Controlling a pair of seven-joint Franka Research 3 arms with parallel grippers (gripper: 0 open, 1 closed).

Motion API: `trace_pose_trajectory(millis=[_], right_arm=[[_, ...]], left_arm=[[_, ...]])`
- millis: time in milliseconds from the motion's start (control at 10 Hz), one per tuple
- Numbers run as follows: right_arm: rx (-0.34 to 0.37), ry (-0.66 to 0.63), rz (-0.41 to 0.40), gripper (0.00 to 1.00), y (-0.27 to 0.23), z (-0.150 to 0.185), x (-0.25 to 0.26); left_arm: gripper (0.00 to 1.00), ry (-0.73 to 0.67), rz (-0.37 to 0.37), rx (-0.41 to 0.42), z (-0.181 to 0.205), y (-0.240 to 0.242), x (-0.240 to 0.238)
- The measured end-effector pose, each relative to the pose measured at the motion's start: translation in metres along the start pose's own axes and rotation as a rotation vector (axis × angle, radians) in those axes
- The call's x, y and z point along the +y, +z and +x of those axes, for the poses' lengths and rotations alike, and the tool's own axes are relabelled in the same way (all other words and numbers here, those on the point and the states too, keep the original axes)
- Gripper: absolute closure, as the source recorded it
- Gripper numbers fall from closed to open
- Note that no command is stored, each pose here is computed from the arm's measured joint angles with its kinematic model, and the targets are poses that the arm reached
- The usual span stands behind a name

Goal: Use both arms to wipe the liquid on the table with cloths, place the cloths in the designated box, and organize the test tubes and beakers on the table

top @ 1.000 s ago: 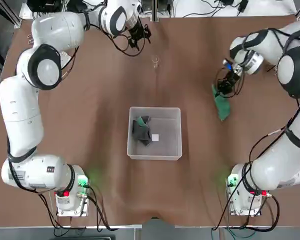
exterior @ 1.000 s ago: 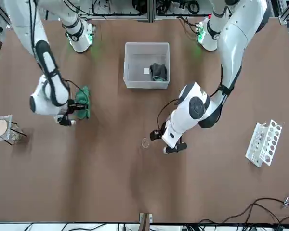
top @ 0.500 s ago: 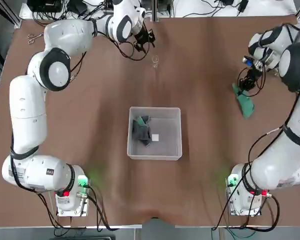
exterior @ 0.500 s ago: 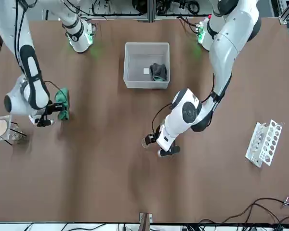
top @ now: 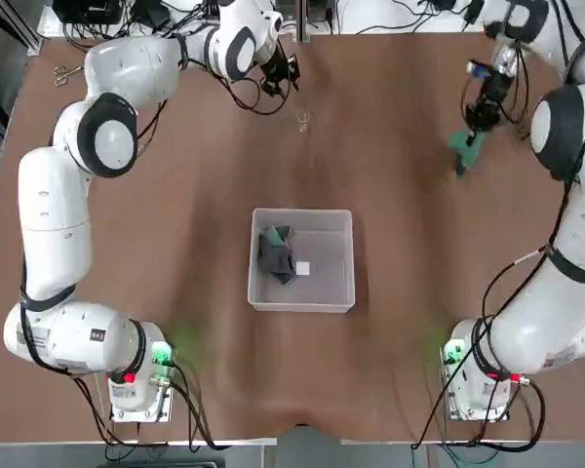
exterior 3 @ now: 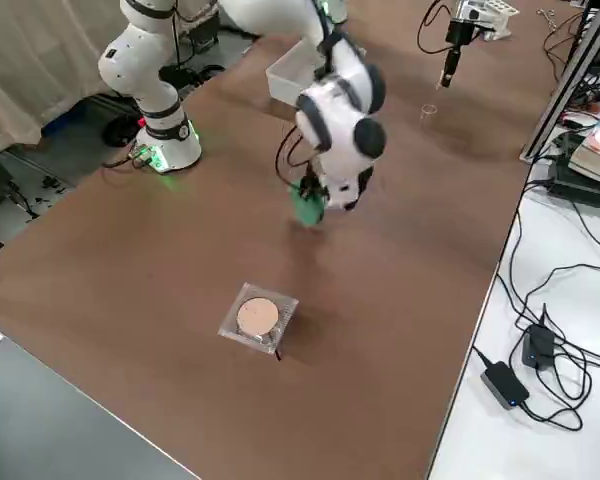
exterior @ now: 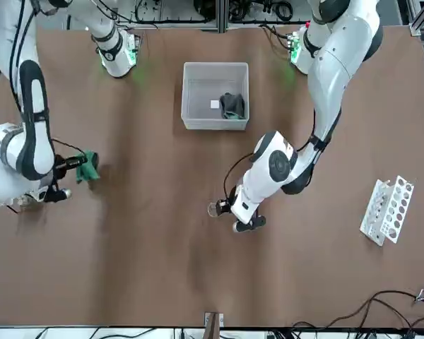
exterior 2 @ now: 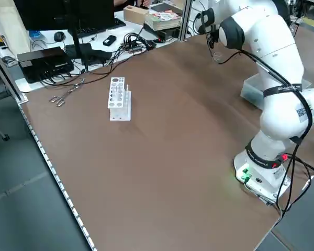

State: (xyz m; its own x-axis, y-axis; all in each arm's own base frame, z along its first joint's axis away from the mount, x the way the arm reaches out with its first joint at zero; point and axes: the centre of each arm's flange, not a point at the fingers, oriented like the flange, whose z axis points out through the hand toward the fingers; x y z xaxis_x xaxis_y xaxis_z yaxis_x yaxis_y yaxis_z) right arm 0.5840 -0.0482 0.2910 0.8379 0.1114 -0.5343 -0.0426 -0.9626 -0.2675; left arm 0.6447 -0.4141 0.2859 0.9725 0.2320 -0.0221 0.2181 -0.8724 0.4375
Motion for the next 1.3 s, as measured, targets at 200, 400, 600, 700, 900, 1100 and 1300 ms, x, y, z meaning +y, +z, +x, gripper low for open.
trace_pose_trajectory(millis=[200,400,600,700,900,1100,1300], right_arm=[[-0.035,0.029,-0.004,0.95,0.001,-0.010,-0.070],[-0.064,0.061,0.047,0.95,0.020,-0.022,-0.116],[-0.062,0.117,0.069,0.95,0.041,-0.036,-0.161],[-0.036,0.153,0.063,0.95,0.057,-0.048,-0.190],[0.017,0.240,0.012,0.95,0.092,-0.085,-0.272],[0.064,0.302,-0.032,0.95,0.123,-0.128,-0.354],[0.142,0.339,-0.053,0.95,0.171,-0.169,-0.422]], left_arm=[[0.53,0.003,0.000,-0.001,-0.002,0.001,0.001],[0.58,0.006,0.002,-0.002,-0.003,0.001,0.002],[0.59,0.006,0.003,-0.003,-0.003,0.002,0.002],[0.59,0.007,0.005,-0.005,-0.004,0.003,0.002],[0.59,0.009,0.015,-0.018,-0.009,0.009,-0.001],[0.59,0.010,0.023,-0.028,-0.012,0.014,-0.003],[0.62,0.011,0.024,-0.028,-0.013,0.014,-0.003]])
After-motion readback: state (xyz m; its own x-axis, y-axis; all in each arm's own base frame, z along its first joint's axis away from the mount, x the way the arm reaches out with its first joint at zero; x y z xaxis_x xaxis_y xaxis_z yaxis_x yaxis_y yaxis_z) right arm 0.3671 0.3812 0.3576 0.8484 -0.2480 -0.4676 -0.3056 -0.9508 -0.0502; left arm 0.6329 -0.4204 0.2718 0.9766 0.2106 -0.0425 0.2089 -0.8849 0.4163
